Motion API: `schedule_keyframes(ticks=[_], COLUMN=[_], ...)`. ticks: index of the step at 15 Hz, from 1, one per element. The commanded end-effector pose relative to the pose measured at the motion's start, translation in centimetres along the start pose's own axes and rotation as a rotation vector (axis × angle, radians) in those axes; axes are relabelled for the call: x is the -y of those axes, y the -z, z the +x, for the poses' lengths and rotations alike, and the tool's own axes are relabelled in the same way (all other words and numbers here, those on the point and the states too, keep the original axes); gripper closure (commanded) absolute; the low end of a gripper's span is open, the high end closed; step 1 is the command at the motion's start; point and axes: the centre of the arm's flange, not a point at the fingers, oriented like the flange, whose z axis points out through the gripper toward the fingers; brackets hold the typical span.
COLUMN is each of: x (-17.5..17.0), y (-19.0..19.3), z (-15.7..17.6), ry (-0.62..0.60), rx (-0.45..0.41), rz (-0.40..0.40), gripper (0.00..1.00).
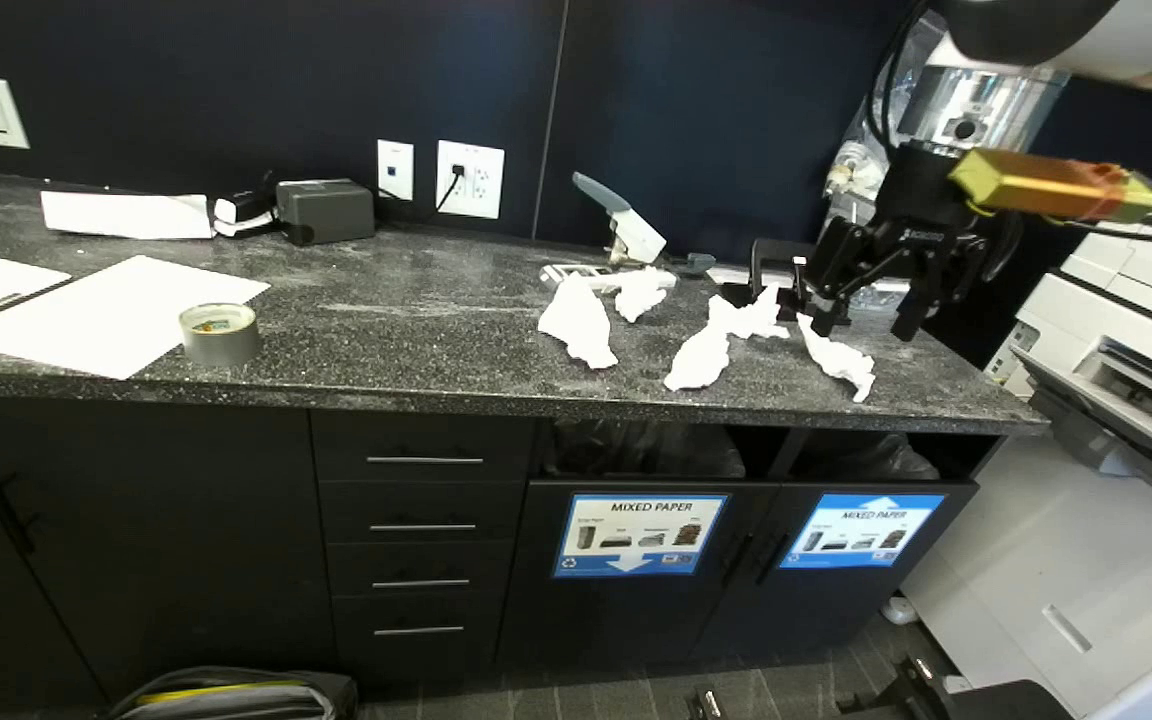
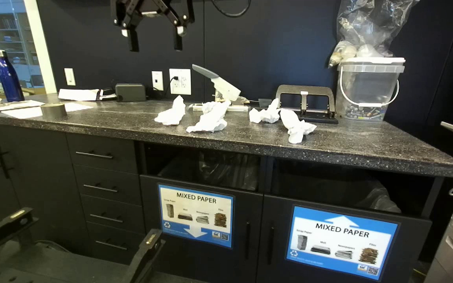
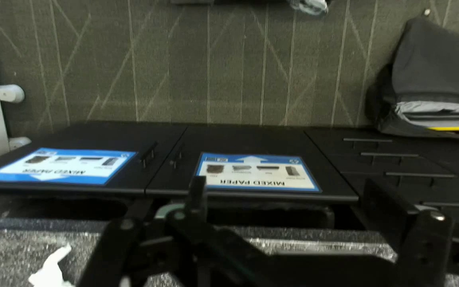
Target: Put the papers in the bin to the left
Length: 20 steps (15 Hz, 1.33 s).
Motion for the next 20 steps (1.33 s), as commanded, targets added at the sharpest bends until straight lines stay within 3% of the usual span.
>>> schedule_keyframes(ticks=[1, 4, 11, 20], x=[-1.3, -2.0, -2.1, -1.1], y=[-3.7, -7.3, -12.7, -17.4], z=[6.7, 11.0, 19.2, 24.4], ry=[-0.014, -0.097, -0.369, -0.554], rx=[-0.104, -0.175, -0.193, -0.186], rz=[0.0, 0.015, 0.037, 0.057], gripper=[0.0, 0.0, 0.0, 0.0])
